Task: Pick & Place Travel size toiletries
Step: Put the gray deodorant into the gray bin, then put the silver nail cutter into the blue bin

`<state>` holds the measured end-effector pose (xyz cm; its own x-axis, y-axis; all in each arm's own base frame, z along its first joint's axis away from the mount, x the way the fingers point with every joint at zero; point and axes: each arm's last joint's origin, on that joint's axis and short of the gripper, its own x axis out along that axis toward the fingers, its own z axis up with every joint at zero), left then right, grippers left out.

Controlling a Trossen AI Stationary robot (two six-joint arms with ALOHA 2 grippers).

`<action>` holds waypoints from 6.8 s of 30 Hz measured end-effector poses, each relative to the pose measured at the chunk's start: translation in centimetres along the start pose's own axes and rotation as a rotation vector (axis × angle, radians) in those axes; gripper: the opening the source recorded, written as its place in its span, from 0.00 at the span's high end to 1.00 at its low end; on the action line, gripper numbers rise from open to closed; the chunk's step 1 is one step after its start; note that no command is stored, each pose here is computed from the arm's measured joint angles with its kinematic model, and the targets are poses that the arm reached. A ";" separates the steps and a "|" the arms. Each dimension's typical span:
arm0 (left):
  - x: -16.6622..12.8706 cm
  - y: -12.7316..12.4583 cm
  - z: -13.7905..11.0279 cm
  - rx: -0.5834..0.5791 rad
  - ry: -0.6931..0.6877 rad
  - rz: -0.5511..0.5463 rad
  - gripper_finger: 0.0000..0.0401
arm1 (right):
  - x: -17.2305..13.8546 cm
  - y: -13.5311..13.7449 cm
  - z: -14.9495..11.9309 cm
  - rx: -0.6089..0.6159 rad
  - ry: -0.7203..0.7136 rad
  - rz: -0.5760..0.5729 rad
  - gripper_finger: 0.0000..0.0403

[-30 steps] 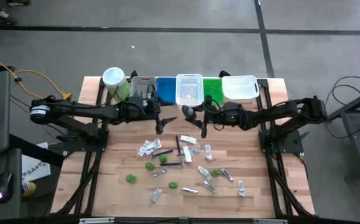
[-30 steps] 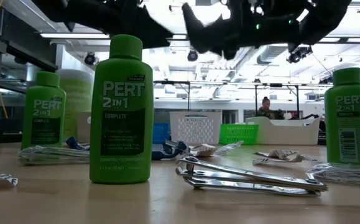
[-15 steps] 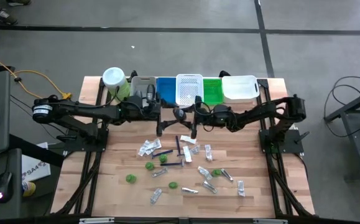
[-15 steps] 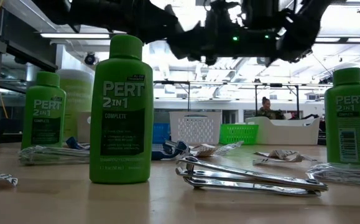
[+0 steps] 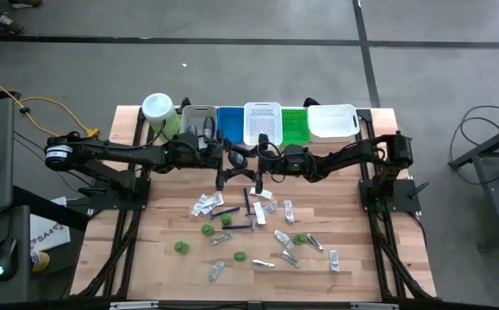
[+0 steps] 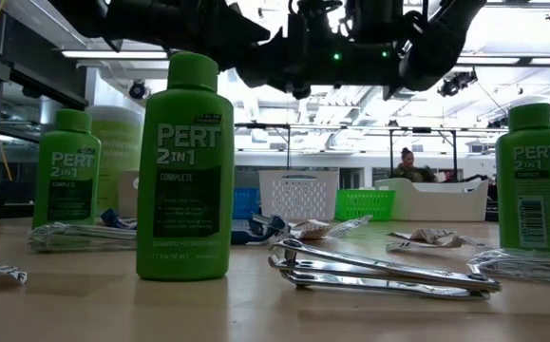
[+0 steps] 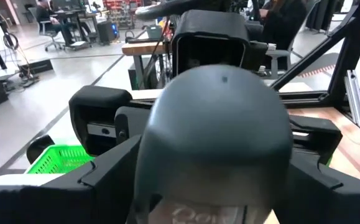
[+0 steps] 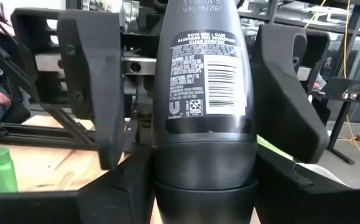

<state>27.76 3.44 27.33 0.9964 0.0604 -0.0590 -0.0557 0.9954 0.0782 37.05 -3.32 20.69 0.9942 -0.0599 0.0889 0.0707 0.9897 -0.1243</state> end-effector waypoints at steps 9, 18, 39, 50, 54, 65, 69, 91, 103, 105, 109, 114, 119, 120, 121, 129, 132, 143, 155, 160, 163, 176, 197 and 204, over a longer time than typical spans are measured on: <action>0.0 0.0 0.0 0.000 0.003 -0.010 0.54 | 0.0 0.1 -0.3 0.017 0.029 0.005 0.51; 0.0 -0.1 -0.2 0.000 0.022 -0.016 0.54 | 0.0 0.0 -0.4 0.015 0.038 -0.023 0.49; -0.5 1.4 -1.1 0.132 0.219 0.512 0.54 | -0.9 -0.6 -0.9 0.046 0.270 -0.212 0.25; -2.6 7.1 -3.6 -0.083 0.388 0.950 0.54 | -2.4 -1.1 1.8 0.072 0.318 -0.307 0.24; -3.8 9.3 -4.6 -0.241 0.419 0.997 0.54 | -2.8 -1.2 2.6 0.077 0.307 -0.323 0.24; -5.2 12.2 -7.1 -0.456 0.528 0.994 0.54 | -3.0 -1.2 2.5 0.077 0.343 -0.325 0.24; -4.8 12.3 -7.9 -0.476 0.557 0.995 0.49 | -3.0 -1.2 2.5 0.077 0.347 -0.324 0.24; -5.2 9.2 -4.6 -0.384 0.486 0.843 0.37 | -4.2 -0.7 3.0 0.344 0.425 -0.291 0.24; -4.5 4.8 -2.7 -0.258 0.454 0.620 0.37 | -6.5 0.7 4.0 0.466 0.588 -0.246 0.24; -4.4 4.3 -2.6 -0.252 0.456 0.588 0.37 | -7.2 0.6 4.6 0.489 0.609 -0.258 0.24; -4.3 3.7 -2.6 -0.222 0.469 0.556 0.37 | -8.8 0.6 5.7 0.539 0.649 -0.283 0.24; -4.4 3.6 -2.7 -0.202 0.493 0.546 0.37 | -9.9 1.4 6.5 0.622 0.665 -0.294 0.24; -4.5 3.6 -2.9 -0.198 0.514 0.545 0.37 | -10.2 3.3 6.6 0.649 0.704 -0.230 0.24; -4.5 3.6 -2.9 -0.198 0.517 0.545 0.37 | -10.3 3.7 6.6 0.653 0.715 -0.221 0.24; -4.5 3.5 -2.9 -0.198 0.520 0.544 0.37 | -10.5 4.1 6.6 0.662 0.727 -0.214 0.24; -4.6 3.5 -3.1 -0.203 0.536 0.524 0.37 | -13.1 5.8 6.7 0.817 0.942 -0.196 0.24; -4.6 3.5 -3.1 -0.203 0.535 0.524 0.37 | -14.4 6.2 6.9 0.869 1.015 -0.212 0.24; -4.5 3.5 -2.9 -0.205 0.519 0.524 0.37 | -18.2 8.6 6.0 0.863 1.345 -0.358 0.24; -4.5 3.5 -2.9 -0.195 0.517 0.522 0.37 | -17.7 15.1 0.9 0.766 1.566 -0.454 0.24; -4.5 3.5 -2.9 -0.182 0.520 0.518 0.37 | -17.7 16.9 -0.4 0.765 1.588 -0.441 0.24; -4.5 3.5 -2.9 -0.180 0.520 0.517 0.37 | -17.6 17.4 -0.6 0.759 1.569 -0.423 0.24; -4.5 3.5 -2.9 -0.180 0.520 0.517 0.37 | -17.8 19.3 -1.2 0.755 1.506 -0.386 0.28; -4.5 3.6 -2.9 -0.184 0.518 0.518 0.37 | -16.9 20.1 -3.3 0.700 1.491 -0.370 0.50; -4.5 3.5 -2.9 -0.184 0.520 0.518 0.37 | -17.1 20.5 -4.1 0.645 1.542 -0.395 0.60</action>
<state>22.93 6.92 24.99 0.6842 0.5058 -0.5254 -0.5638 0.8238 0.0588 21.82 17.50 12.54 0.1066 0.0282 -0.9939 0.6544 0.7506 0.0915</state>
